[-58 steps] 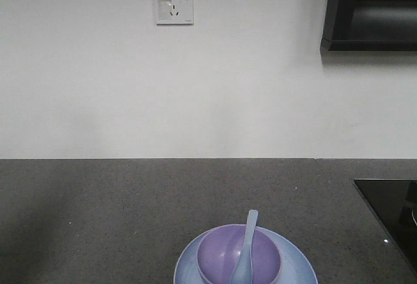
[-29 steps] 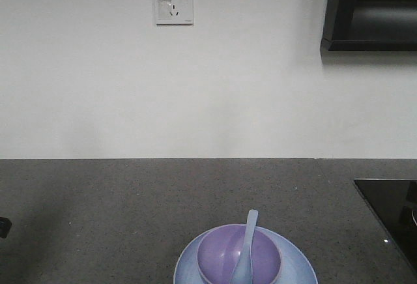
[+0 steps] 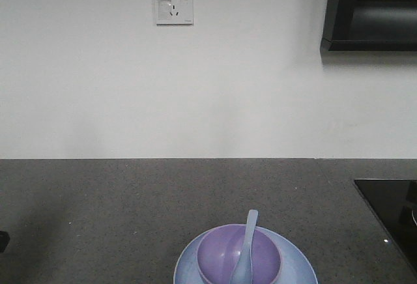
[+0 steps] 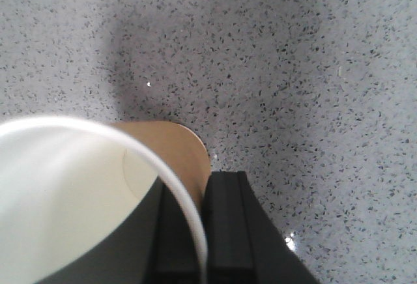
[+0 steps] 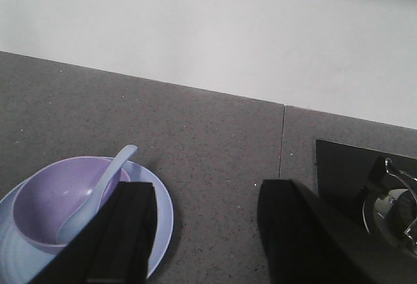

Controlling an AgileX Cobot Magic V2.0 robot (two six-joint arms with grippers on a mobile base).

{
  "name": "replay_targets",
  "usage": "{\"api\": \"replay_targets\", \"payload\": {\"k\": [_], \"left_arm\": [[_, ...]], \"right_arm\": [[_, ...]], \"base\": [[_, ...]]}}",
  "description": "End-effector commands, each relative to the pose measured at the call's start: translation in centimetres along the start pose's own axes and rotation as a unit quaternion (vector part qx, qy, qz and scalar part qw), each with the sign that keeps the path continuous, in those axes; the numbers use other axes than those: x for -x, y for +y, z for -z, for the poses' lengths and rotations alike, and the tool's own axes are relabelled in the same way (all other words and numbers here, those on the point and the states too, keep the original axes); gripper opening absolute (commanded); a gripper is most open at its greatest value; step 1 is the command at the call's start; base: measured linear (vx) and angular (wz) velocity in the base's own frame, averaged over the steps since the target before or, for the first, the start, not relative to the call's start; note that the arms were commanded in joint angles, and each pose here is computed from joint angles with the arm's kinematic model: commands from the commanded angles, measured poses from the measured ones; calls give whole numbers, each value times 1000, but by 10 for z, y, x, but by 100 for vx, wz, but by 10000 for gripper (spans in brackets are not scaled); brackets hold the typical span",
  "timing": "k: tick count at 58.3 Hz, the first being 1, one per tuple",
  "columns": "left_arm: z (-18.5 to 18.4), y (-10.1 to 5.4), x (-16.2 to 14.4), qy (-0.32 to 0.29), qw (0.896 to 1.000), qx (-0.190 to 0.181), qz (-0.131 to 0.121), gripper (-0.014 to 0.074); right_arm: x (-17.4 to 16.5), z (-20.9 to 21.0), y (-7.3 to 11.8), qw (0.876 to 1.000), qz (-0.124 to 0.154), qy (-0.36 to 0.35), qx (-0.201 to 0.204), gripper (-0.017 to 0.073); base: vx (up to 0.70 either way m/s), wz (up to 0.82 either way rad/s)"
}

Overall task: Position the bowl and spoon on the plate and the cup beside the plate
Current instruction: 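Grasp the brown paper cup with the left gripper and lift it, then set the paper cup down beside the plate and withdraw the left gripper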

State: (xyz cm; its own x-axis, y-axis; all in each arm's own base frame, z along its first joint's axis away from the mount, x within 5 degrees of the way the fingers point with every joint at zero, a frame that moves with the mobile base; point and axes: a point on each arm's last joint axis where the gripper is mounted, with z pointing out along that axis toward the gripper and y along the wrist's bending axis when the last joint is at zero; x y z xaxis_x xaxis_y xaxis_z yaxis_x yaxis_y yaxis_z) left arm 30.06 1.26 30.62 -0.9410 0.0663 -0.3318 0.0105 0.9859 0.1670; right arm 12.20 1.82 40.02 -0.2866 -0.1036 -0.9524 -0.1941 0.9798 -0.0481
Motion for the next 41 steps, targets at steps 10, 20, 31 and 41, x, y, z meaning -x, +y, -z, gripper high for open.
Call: {"api": "replay_targets", "payload": {"k": [10, 20, 31, 41], "left_arm": [[71, 9, 15, -150, 989, 6, 15, -4], [129, -8, 33, -237, 971, -30, 1, -3], [170, -52, 45, -312, 945, -84, -54, 0], [150, -113, 48, -260, 949, -128, -122, 0]], "right_arm": [[15, 2, -3, 999, 5, -53, -14, 417], [15, 2, -3, 999, 2, -53, -13, 417], [15, 3, -3, 998, 1, -54, -13, 417], [15, 3, -3, 998, 1, -54, -13, 417]], "base": [[0, 0], [0, 0], [0, 0], [0, 0]]}}
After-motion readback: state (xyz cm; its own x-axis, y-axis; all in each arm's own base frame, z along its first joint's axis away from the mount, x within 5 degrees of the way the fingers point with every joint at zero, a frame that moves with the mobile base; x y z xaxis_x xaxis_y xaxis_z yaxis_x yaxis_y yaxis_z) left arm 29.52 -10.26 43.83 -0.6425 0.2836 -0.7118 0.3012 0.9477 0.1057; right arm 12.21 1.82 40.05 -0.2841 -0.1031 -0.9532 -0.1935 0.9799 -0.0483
